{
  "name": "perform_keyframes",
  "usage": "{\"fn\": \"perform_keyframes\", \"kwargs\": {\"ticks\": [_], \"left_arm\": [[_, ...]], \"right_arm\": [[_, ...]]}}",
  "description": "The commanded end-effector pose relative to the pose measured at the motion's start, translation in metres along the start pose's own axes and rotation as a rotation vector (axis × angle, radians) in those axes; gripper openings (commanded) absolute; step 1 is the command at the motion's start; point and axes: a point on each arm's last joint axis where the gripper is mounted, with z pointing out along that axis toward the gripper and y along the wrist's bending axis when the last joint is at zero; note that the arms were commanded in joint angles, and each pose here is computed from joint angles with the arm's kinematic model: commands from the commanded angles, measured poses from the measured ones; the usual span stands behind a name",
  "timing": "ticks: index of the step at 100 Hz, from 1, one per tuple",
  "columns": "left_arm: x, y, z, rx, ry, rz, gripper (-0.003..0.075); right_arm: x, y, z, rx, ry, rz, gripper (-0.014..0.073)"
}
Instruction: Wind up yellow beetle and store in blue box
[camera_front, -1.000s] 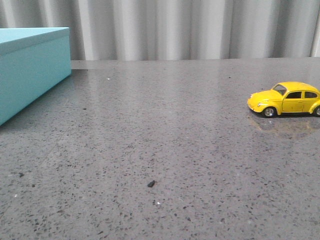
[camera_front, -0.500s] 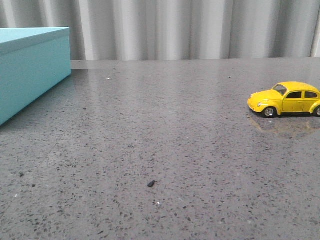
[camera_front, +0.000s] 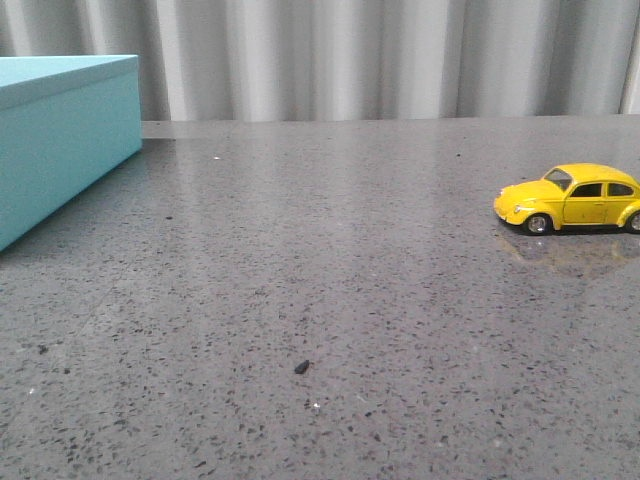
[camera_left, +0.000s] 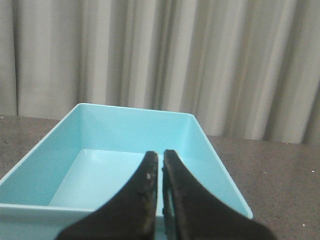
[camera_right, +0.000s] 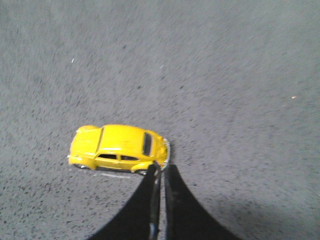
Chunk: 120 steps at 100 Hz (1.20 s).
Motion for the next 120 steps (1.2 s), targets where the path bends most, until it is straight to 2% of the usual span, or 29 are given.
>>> {"fn": "perform_keyframes", "kwargs": {"ticks": [1,11,23,33,58,77,120], "left_arm": [[-0.018,-0.003,0.000,0.013,-0.099,-0.011,-0.0021],[-0.018,-0.003,0.000,0.013,-0.099,-0.011,-0.0021],[-0.018,-0.003,0.000,0.013,-0.099,-0.011,-0.0021],[-0.018,-0.003,0.000,0.013,-0.099,-0.011,-0.0021],[-0.018,-0.003,0.000,0.013,-0.099,-0.011,-0.0021],[-0.018,-0.003,0.000,0.013,-0.099,-0.011,-0.0021],[-0.018,-0.003,0.000,0.013,-0.099,-0.011,-0.0021]], "right_arm": [[-0.030,0.006,0.010,-0.027,-0.029,-0.031,-0.0041],[-0.046,0.014,0.024,-0.051,0.024,-0.049,-0.0041],[-0.060,0.019,0.046,-0.055,0.188,-0.050,-0.0041],[-0.072,0.021,0.062,-0.057,0.259,-0.027,-0.0041],[-0.075,0.028,0.100,-0.070,0.437,-0.009,-0.0041],[-0.068,0.032,0.118,-0.093,0.498,0.018,-0.0041],[-0.061,0.041,0.134,-0.105,0.530,-0.003,-0.0041]]}}
